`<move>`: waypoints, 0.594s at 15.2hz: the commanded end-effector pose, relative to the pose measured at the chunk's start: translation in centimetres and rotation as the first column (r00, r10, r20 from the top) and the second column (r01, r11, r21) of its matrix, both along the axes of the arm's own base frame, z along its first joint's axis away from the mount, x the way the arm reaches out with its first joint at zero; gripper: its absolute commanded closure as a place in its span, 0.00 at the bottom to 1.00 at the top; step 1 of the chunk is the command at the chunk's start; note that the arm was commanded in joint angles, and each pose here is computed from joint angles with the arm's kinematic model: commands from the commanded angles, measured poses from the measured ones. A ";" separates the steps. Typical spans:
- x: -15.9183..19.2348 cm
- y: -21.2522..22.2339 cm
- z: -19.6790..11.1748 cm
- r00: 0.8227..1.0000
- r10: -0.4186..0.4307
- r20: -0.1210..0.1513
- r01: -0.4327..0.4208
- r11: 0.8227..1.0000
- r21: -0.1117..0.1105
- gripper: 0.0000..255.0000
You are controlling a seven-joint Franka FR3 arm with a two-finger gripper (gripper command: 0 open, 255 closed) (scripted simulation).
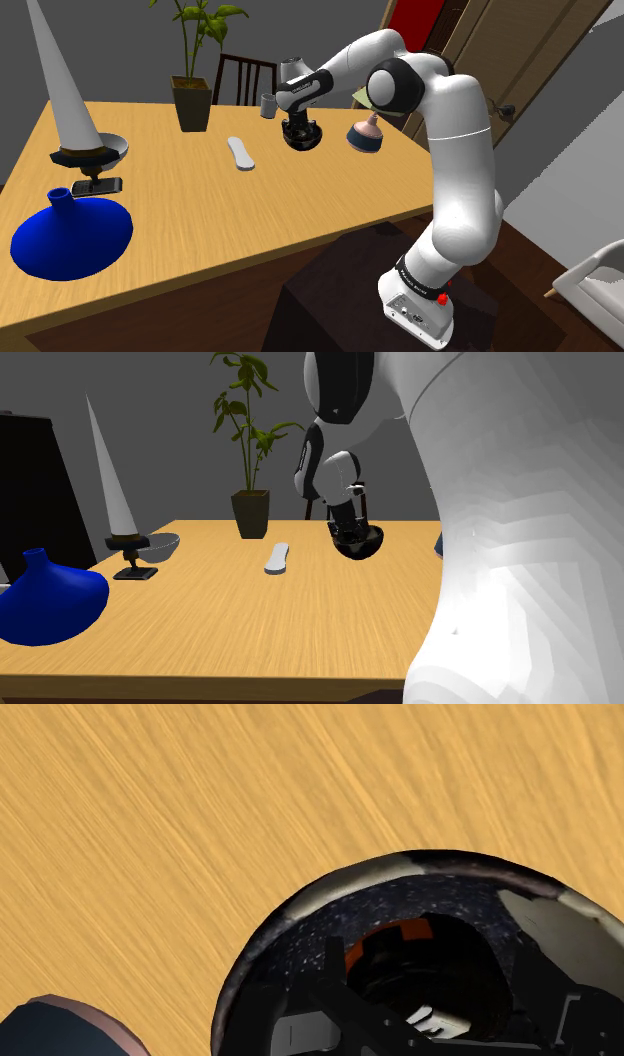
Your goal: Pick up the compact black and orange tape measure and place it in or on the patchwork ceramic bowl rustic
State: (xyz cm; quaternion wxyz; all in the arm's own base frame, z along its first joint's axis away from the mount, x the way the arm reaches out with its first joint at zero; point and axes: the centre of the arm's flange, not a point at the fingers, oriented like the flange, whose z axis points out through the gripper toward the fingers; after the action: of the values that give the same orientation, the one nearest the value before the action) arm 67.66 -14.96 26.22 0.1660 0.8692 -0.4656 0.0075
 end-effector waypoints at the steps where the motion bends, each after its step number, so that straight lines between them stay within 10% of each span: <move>1: 0.0 0.0 -0.2 1.000 0.000 -0.003 0.000 1.000 0.000 1.00; 9: -0.1 0.0 0.9 1.000 0.000 -0.003 0.000 1.000 0.000 1.00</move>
State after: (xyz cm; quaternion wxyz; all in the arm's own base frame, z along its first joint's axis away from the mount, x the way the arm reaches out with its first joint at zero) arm 67.58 -14.95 26.73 0.1665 0.8692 -0.4656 0.0064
